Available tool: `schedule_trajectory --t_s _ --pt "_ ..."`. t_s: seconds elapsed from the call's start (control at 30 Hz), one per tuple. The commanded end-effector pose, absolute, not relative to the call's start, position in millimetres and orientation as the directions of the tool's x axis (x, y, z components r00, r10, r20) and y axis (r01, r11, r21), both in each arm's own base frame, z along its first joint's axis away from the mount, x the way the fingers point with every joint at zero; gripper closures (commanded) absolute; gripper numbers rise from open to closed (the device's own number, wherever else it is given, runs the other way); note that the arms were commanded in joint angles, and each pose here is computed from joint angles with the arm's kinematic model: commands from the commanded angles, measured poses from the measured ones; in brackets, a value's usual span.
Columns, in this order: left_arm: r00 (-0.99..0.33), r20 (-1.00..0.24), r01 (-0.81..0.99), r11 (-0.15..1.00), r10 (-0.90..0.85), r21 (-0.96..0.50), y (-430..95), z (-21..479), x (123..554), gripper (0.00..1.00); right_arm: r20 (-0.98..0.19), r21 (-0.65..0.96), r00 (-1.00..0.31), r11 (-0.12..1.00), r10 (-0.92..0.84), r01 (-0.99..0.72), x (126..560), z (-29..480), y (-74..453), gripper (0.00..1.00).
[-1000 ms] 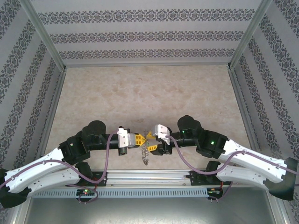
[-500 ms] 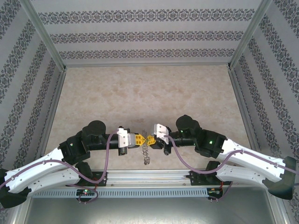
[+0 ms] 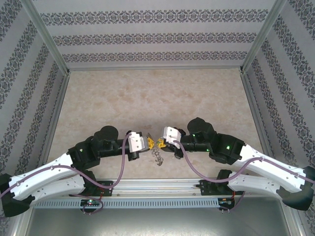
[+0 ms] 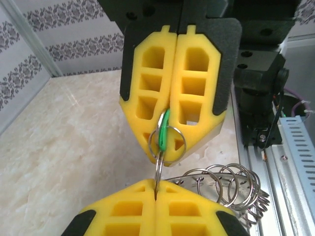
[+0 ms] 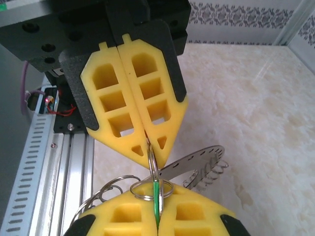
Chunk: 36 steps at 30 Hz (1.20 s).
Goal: Put the keys on the keyring
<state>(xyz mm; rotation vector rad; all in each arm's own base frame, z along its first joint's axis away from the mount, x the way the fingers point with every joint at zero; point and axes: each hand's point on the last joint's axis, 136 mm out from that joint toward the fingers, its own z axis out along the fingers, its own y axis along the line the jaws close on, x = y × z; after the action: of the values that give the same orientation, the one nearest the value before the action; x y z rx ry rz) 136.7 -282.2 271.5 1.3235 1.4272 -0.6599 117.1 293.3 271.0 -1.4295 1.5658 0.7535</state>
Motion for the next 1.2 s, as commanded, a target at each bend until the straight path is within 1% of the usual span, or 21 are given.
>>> schedule_trajectory --t_s 0.0,0.07,0.13,0.2,0.27,0.37,0.53,0.67,0.77,0.93,1.03,1.17 --pt "0.136 -0.910 0.923 0.285 0.391 0.260 -281.5 273.4 145.6 1.00 -0.882 -0.140 0.052 0.156 -0.468 -0.978 119.3 279.2 292.9 1.00" --pt "0.126 -0.910 0.924 0.287 0.395 0.253 -282.3 271.1 146.4 0.99 -0.875 -0.143 0.051 0.157 -0.481 -0.977 120.9 277.7 293.4 1.00" --pt "0.117 -0.910 0.924 0.292 0.397 0.246 -282.6 269.1 147.3 0.90 -0.862 -0.149 0.046 0.166 -0.504 -0.975 124.7 274.0 293.5 1.00" --pt "0.096 -0.911 0.923 0.307 0.401 0.232 -282.4 264.8 149.6 0.74 -0.840 -0.157 0.035 0.182 -0.541 -0.971 130.5 269.9 293.1 1.00" --pt "0.067 -0.912 0.914 0.342 0.405 0.219 -280.4 260.6 154.6 0.63 -0.818 -0.160 0.017 0.200 -0.575 -0.967 137.2 265.2 293.2 1.00" --pt "0.012 -0.915 0.885 0.422 0.404 0.198 -273.3 252.7 165.5 0.55 -0.788 -0.134 -0.046 0.244 -0.614 -0.961 153.6 257.6 292.8 1.00" --pt "-0.048 -0.933 0.808 0.564 0.356 0.173 -253.4 243.7 181.1 0.49 -0.772 -0.084 -0.117 0.282 -0.625 -0.956 179.7 254.5 301.5 1.00" --pt "-0.094 -0.937 0.719 0.674 0.337 0.170 -230.2 232.7 193.6 0.46 -0.773 -0.020 -0.194 0.329 -0.604 -0.944 214.6 251.4 309.5 1.00" --pt "-0.107 -0.941 0.706 0.691 0.320 0.155 -224.7 227.6 193.1 0.45 -0.768 0.032 -0.259 0.369 -0.586 -0.929 250.3 246.4 316.4 1.00" --pt "-0.130 -0.953 0.685 0.720 0.273 0.113 -218.9 224.9 193.4 0.45 -0.772 0.070 -0.294 0.384 -0.563 -0.921 302.7 243.0 341.6 1.00" --pt "-0.138 -0.958 0.689 0.720 0.250 0.089 -220.2 224.4 192.3 0.45 -0.773 0.095 -0.320 0.398 -0.548 -0.912 327.2 234.0 357.7 1.00" --pt "-0.120 -0.960 0.661 0.742 0.252 0.113 -214.2 227.9 196.4 0.43 -0.768 0.150 -0.390 0.450 -0.507 -0.880 346.9 211.9 364.4 1.00"
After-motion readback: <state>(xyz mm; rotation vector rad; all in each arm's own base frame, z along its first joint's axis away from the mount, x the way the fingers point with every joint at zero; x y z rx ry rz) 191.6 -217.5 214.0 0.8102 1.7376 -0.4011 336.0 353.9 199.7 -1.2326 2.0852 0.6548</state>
